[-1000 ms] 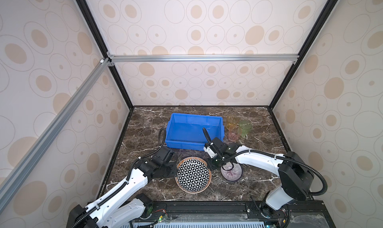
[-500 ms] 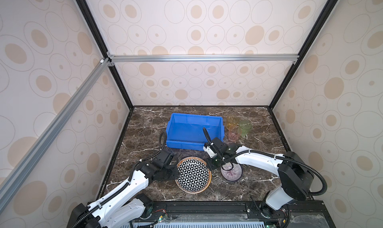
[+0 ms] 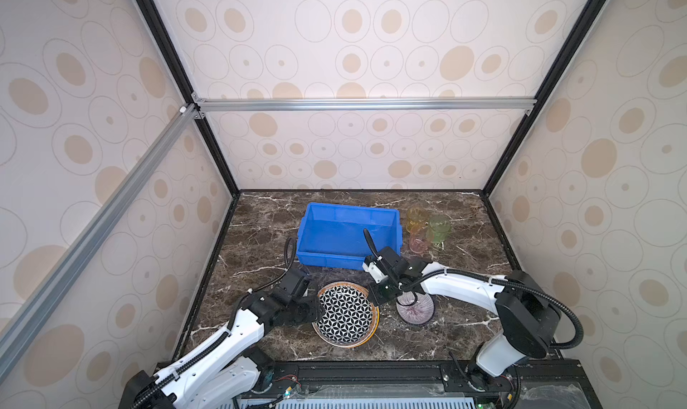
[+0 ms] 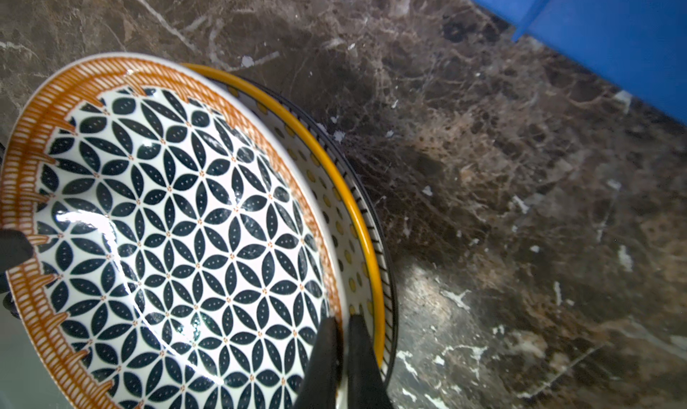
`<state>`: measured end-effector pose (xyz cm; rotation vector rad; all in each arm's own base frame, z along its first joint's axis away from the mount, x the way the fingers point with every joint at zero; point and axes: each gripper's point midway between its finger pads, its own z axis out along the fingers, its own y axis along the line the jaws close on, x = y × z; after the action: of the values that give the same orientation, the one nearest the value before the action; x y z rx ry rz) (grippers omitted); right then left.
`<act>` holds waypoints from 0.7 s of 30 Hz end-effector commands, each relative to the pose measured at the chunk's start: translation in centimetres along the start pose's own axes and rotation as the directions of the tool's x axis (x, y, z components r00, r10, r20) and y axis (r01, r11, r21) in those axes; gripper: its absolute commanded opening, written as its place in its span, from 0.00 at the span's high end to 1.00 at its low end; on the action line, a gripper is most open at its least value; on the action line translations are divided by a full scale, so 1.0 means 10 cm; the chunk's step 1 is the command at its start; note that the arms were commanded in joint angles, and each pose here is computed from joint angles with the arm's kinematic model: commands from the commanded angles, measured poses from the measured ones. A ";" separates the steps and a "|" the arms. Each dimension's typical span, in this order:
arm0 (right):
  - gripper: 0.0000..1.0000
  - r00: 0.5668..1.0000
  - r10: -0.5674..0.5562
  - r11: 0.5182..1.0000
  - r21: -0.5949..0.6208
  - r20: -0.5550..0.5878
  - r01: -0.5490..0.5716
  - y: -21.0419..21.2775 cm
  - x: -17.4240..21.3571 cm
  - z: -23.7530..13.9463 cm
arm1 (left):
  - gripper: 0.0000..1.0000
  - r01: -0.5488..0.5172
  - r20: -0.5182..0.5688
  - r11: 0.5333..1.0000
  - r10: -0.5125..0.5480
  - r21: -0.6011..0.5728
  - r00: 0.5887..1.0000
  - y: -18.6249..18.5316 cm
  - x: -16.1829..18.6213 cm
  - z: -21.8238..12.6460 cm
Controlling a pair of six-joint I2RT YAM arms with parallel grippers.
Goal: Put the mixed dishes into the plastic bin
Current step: 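Grip the flower-pattern plate rim with right gripper while left grips opposite rim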
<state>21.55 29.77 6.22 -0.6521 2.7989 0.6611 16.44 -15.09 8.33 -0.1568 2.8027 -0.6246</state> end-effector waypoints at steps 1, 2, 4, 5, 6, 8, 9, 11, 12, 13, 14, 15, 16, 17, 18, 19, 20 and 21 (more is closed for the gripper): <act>0.99 0.990 0.014 0.999 0.036 -0.137 -0.009 -0.11 0.39 0.19 | 0.56 0.019 0.002 1.000 -0.019 0.011 1.000 -0.02 0.01 -0.01; 0.99 0.990 0.013 0.999 0.035 -0.139 -0.008 -0.10 0.39 0.19 | 0.56 0.020 0.000 1.000 -0.020 0.011 1.000 -0.02 0.02 0.00; 0.99 0.990 0.012 0.999 0.035 -0.138 -0.008 -0.10 0.40 0.18 | 0.58 0.020 -0.002 1.000 -0.020 0.014 1.000 -0.02 0.02 0.00; 0.99 0.990 0.011 0.999 0.033 -0.137 -0.007 -0.09 0.40 0.18 | 0.59 0.019 -0.003 1.000 -0.019 0.013 1.000 -0.02 0.02 0.00; 0.99 0.991 0.010 0.999 0.032 -0.134 -0.006 -0.09 0.39 0.17 | 0.60 0.020 -0.004 1.000 -0.020 0.014 1.000 -0.02 0.02 0.00; 0.99 0.991 0.009 1.000 0.030 -0.131 -0.005 -0.08 0.38 0.17 | 0.61 0.018 -0.008 1.000 -0.018 0.014 1.000 -0.02 0.03 0.00; 0.99 0.991 0.008 1.000 0.030 -0.130 -0.004 -0.08 0.38 0.17 | 0.61 0.018 -0.011 1.000 -0.018 0.013 1.000 -0.02 0.04 0.00; 0.99 0.992 0.006 1.000 0.026 -0.129 -0.003 -0.07 0.37 0.17 | 0.61 0.018 -0.018 1.000 -0.018 0.005 1.000 -0.01 0.05 0.01; 0.99 0.992 0.005 1.000 0.023 -0.128 -0.002 -0.06 0.37 0.17 | 0.61 0.018 -0.021 1.000 -0.018 0.000 1.000 0.00 0.05 0.02; 0.99 0.992 0.005 1.000 0.020 -0.130 -0.003 -0.05 0.37 0.17 | 0.62 0.016 -0.025 1.000 -0.016 -0.003 1.000 0.00 0.06 0.02; 0.99 0.992 0.004 1.000 0.016 -0.128 -0.002 -0.04 0.36 0.17 | 0.62 0.016 -0.026 1.000 -0.017 -0.008 1.000 0.01 0.06 0.02; 0.99 0.992 0.004 1.000 0.012 -0.129 -0.003 -0.03 0.35 0.17 | 0.62 0.014 -0.029 1.000 -0.014 -0.012 0.999 0.02 0.06 0.03; 0.99 0.992 0.002 1.000 0.009 -0.126 -0.001 -0.02 0.35 0.17 | 0.63 0.013 -0.028 1.000 -0.013 -0.012 1.000 0.01 0.05 0.03; 0.99 0.992 0.000 1.000 0.005 -0.126 0.001 -0.01 0.34 0.17 | 0.63 0.011 -0.027 1.000 -0.011 -0.012 1.000 0.01 0.04 0.02; 0.99 0.992 0.001 1.000 0.005 -0.126 0.000 -0.01 0.34 0.17 | 0.64 0.008 -0.025 1.000 -0.009 -0.013 1.000 0.00 0.04 0.02; 0.99 0.992 -0.001 1.000 0.002 -0.125 0.002 0.00 0.33 0.17 | 0.64 0.008 -0.022 1.000 -0.008 -0.014 1.000 0.00 0.03 0.01; 0.99 0.992 -0.002 1.000 0.000 -0.123 0.002 0.00 0.33 0.17 | 0.64 0.006 -0.024 1.000 -0.006 -0.019 1.000 0.01 0.03 0.01; 0.99 0.992 -0.004 1.000 -0.005 -0.122 0.004 0.02 0.32 0.17 | 0.64 0.004 -0.024 1.000 -0.005 -0.023 1.000 0.01 0.03 0.01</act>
<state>21.39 29.95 6.22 -0.6578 2.8001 0.6797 16.21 -14.91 7.62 -0.1798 2.8308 -0.6040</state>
